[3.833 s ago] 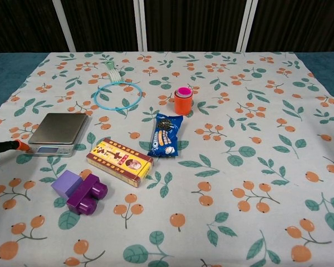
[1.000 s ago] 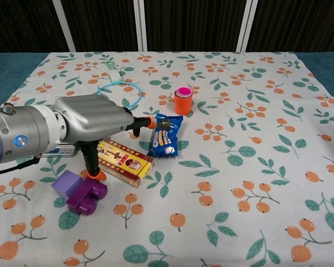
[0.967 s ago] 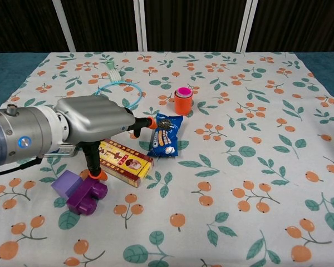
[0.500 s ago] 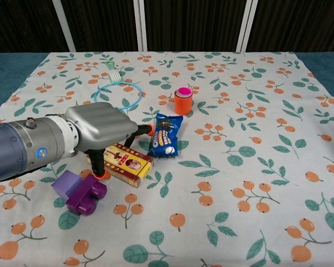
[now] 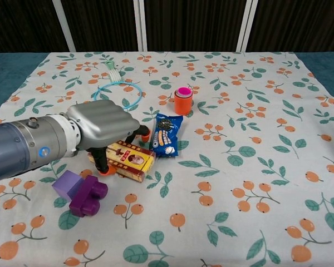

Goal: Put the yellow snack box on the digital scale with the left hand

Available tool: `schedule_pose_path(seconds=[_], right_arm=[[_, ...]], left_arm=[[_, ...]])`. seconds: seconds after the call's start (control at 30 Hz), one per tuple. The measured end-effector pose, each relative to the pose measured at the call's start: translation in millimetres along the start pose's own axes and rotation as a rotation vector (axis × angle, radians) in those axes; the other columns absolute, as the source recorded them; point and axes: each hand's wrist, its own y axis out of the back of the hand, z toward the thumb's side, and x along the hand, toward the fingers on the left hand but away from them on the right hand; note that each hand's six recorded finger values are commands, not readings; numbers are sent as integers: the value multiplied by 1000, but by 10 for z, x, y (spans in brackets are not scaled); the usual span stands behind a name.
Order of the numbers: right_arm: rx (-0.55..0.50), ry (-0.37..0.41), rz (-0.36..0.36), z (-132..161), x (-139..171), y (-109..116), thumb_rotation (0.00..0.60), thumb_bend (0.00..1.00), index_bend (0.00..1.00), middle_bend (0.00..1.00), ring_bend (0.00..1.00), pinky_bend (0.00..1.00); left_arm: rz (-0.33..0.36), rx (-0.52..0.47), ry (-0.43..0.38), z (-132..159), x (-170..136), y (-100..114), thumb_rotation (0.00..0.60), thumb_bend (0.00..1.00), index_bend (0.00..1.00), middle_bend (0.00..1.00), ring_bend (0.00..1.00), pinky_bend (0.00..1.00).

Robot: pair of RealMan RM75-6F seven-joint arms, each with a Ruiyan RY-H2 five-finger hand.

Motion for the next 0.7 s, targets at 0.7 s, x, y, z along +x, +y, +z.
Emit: schedule_pose_path(seconds=[0.7], right_arm=[[8,4,6,39,7,-20,600,514,34,67,58,25]], left_arm=[[-13,-143,285,-1199,-198,32,600,359,246,502,307,369]])
